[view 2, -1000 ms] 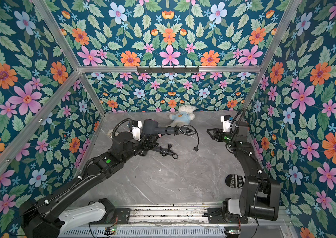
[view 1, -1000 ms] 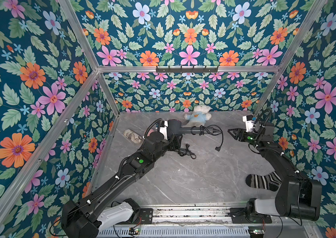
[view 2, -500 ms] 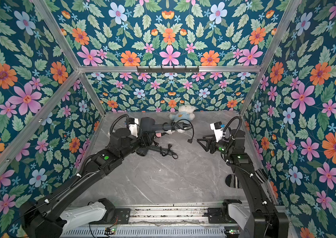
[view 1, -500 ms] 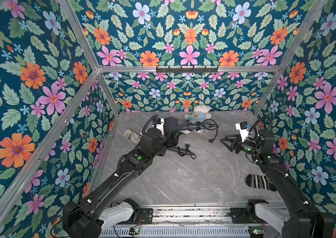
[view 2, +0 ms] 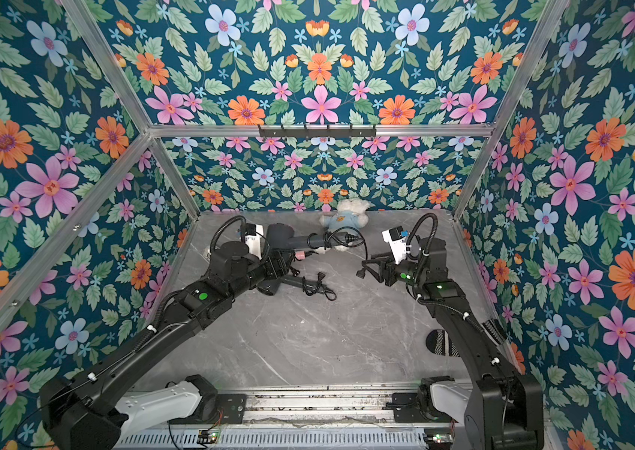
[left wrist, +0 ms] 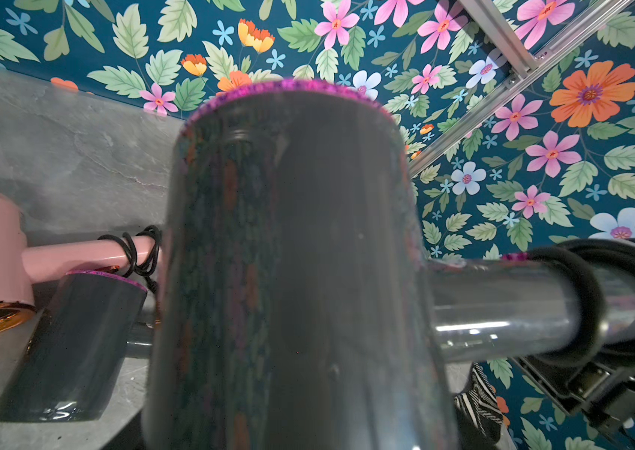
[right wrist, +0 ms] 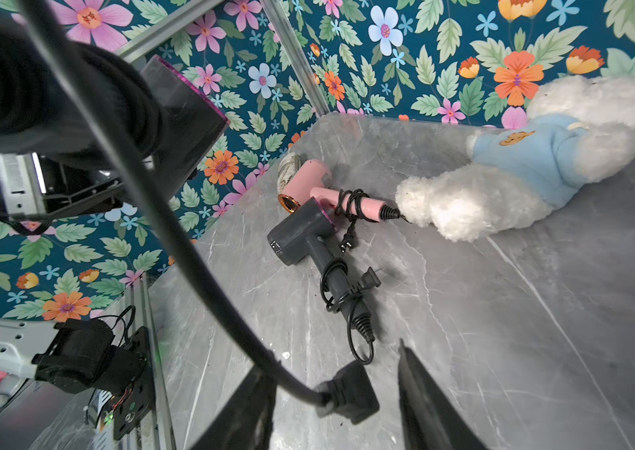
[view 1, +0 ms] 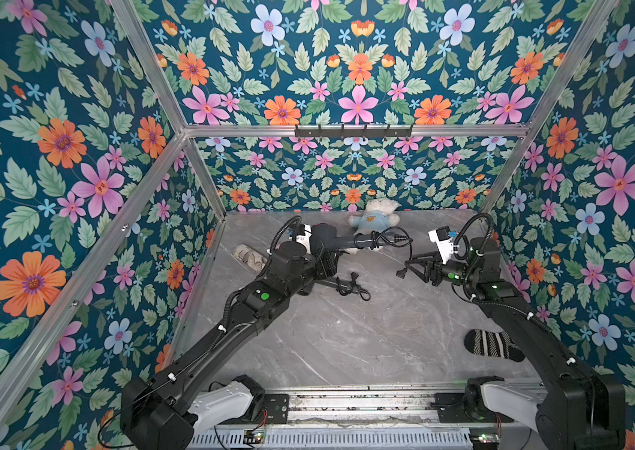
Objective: Wrap the cord around the hair dryer
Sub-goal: Wrap the power cord around the hair dryer.
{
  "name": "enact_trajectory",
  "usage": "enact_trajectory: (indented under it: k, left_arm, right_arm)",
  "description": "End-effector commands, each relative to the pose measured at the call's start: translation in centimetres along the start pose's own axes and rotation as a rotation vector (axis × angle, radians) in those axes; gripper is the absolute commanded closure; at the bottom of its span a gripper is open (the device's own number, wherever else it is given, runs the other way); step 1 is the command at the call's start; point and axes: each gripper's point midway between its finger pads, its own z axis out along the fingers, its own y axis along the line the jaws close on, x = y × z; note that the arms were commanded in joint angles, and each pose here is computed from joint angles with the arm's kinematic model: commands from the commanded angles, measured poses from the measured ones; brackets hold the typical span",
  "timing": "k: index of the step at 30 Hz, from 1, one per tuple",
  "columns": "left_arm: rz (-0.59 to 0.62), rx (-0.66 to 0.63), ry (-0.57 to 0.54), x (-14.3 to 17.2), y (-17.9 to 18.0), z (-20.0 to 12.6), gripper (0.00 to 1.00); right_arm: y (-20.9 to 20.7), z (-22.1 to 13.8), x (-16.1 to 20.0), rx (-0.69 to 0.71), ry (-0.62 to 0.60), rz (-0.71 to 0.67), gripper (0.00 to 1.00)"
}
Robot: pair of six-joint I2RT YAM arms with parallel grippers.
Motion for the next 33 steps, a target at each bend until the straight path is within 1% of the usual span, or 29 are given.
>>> enact_trajectory:
  k: [1,4,6,8,12,14,16,18,21,24,26,29,33]
  left_arm:
    - [-0.018,0.057,-0.054,-1.5,-1.4,-0.2,1.00]
    - [-0.021,0.057,-0.050,-1.4,-1.3,-0.1,1.00]
    - [-0.022,0.055,-0.046,-1.3,-1.2,0.1,1.00]
    - [-0.021,0.054,-0.043,-1.2,-1.2,0.3,1.00]
    - [-0.025,0.053,-0.035,-1.0,-1.1,0.5,1.00]
    - [-0.028,0.052,-0.033,-0.9,-1.0,0.6,1.00]
    - [-0.030,0.055,-0.030,-0.8,-1.0,0.7,1.00]
    - [-0.033,0.054,-0.030,-0.8,-0.9,0.8,1.00]
    - [-0.034,0.054,-0.025,-0.6,-0.8,0.8,1.00]
    - [-0.023,0.054,0.004,0.0,-0.6,1.1,1.00]
    - [0.005,0.085,0.067,1.3,-1.0,1.6,1.00]
    - [0.058,0.142,0.194,4.2,-1.5,2.5,1.00]
    - [0.098,0.216,0.278,6.8,-2.2,3.5,1.00]
  right_arm:
    - [0.2,0.4,-0.9,-0.020,-0.024,-0.024,0.53]
    - [0.3,0.7,-1.1,-0.031,-0.030,-0.025,0.60]
    - [0.7,0.8,-1.1,-0.050,-0.029,-0.028,0.70]
    - [0.8,0.9,-1.0,-0.059,-0.020,-0.023,0.77]
    - [0.7,0.9,-0.9,-0.053,-0.014,-0.026,0.79]
    - [0.8,0.8,-0.9,-0.051,-0.006,-0.026,0.83]
    - [0.7,0.8,-1.0,-0.044,-0.004,-0.028,0.89]
    - [0.8,0.7,-1.1,-0.041,0.000,-0.033,1.00]
    - [0.8,0.5,-1.2,-0.023,0.017,-0.031,1.00]
    - [0.6,-0.1,-1.7,0.030,0.043,-0.039,1.00]
    - [0.5,-0.6,-2.2,0.070,0.066,-0.045,1.00]
    - [0.2,-0.8,-3.5,0.112,0.099,-0.056,1.00]
    - [-0.7,-0.1,-3.8,0.120,0.162,-0.041,1.00]
